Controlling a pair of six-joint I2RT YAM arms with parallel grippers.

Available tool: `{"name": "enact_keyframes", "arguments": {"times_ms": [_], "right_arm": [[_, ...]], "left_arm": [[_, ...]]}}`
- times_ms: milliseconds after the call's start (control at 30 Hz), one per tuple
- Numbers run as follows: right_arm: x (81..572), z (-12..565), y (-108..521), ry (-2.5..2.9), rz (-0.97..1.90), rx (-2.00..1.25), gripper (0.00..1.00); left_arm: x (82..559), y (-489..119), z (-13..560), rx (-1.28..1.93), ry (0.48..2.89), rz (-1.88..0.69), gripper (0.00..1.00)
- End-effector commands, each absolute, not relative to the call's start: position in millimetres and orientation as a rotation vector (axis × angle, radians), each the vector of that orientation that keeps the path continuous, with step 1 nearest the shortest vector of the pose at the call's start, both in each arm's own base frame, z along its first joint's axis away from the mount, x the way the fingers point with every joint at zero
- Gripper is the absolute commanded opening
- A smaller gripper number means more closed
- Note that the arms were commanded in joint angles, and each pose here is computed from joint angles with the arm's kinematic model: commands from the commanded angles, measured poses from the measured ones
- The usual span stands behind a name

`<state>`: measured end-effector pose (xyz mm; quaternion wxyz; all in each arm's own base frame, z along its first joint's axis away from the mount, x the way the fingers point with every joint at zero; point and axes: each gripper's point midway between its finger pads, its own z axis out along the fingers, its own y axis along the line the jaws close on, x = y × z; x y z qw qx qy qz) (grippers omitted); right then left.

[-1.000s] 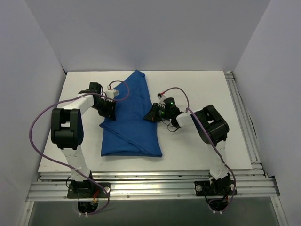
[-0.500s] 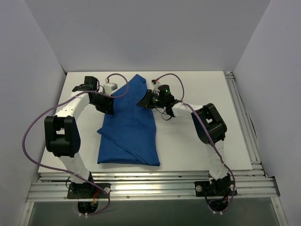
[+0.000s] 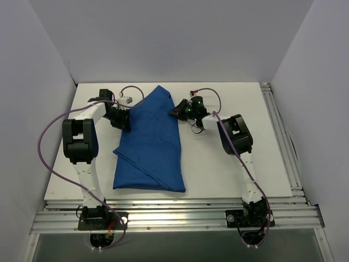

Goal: Prepare the surgical pack

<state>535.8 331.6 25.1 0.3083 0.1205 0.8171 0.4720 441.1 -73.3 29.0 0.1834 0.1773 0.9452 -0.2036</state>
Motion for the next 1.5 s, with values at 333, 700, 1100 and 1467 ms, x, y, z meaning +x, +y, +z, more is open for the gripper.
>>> {"name": "enact_keyframes", "arguments": {"times_ms": [333, 700, 1100, 1467], "right_arm": [[591, 95, 321, 2.036, 1.110, 0.307, 0.10], [606, 68, 313, 2.136, 0.949, 0.289, 0.61], [616, 39, 336, 2.107, 1.061, 0.265, 0.31], [624, 112, 336, 1.947, 1.161, 0.168, 0.00]], "left_arm": [[505, -53, 130, 0.412, 2.415, -0.512, 0.54], [521, -48, 70, 0.332, 2.568, -0.491, 0.73], [537, -66, 52, 0.354, 2.571, -0.555, 0.60], [545, -83, 71, 0.403, 2.493, -0.680, 0.06]]}}
